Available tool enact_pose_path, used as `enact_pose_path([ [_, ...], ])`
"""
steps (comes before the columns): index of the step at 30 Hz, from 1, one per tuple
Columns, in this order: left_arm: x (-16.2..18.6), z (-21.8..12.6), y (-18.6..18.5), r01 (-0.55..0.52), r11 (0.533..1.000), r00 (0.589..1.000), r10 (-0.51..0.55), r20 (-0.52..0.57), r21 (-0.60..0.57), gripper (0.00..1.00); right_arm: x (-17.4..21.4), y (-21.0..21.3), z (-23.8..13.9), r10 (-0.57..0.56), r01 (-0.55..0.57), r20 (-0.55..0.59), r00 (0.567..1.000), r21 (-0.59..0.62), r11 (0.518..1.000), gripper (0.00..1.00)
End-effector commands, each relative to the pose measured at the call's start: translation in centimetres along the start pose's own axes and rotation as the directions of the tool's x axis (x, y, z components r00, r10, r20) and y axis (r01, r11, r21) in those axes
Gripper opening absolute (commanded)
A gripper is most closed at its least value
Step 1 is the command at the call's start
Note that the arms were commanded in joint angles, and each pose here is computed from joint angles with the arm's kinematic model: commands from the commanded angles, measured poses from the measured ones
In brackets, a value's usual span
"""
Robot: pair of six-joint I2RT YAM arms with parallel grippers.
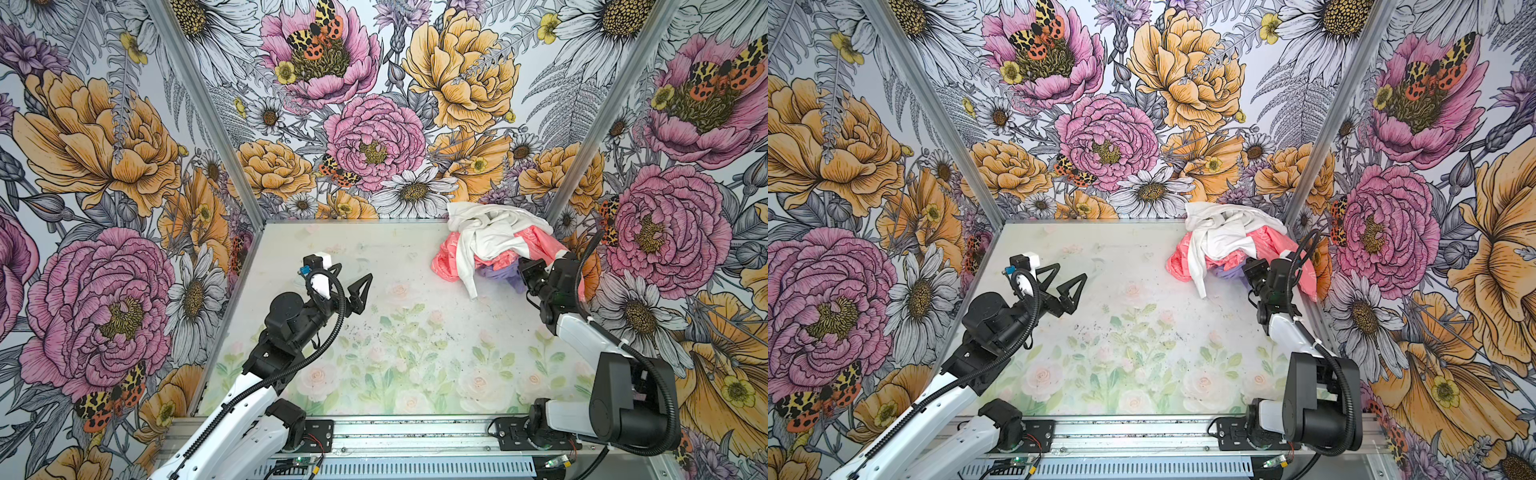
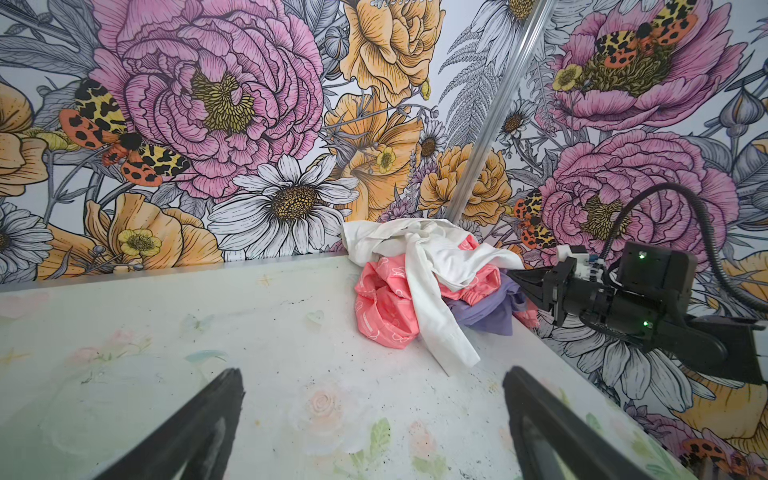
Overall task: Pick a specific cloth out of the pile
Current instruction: 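Grasp the lavender cloth with the right gripper and lift it from the pile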
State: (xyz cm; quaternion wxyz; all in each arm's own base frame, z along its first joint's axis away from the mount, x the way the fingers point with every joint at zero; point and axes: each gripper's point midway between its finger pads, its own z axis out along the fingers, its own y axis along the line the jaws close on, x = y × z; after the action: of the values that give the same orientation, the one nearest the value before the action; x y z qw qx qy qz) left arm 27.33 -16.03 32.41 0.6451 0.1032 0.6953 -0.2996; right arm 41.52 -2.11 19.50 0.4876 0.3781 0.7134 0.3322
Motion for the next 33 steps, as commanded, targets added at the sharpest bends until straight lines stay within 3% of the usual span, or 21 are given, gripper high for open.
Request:
enact_pose_path([
  [1,-0.6,0.0,-0.3,-0.009,1.0,1.0,0.009,0.028,0.005,0.99,-2.1,5.9,-1.3,-0.078,0.084,0.049,0.996,-0.137,0.987,0.0],
  [17,-0.5,-0.1,-0.3,-0.009,1.0,1.0,0.009,0.03,0.01,0.99,-4.5,16.5,-3.9,-0.236,0.258,0.103,0.966,-0.355,0.899,0.0],
  [26,-0.4,0.0,-0.3,-0.01,1.0,1.0,0.01,0.024,0.009,0.99,-4.6,21.2,-6.0,-0.336,0.372,0.161,0.928,-0.441,0.816,0.0],
  [33,-0.3,0.0,-0.3,-0.008,1.0,1.0,0.008,0.025,0.008,0.99,-4.5,24.6,-8.6,-0.415,0.485,0.251,0.874,-0.487,0.727,0.0],
])
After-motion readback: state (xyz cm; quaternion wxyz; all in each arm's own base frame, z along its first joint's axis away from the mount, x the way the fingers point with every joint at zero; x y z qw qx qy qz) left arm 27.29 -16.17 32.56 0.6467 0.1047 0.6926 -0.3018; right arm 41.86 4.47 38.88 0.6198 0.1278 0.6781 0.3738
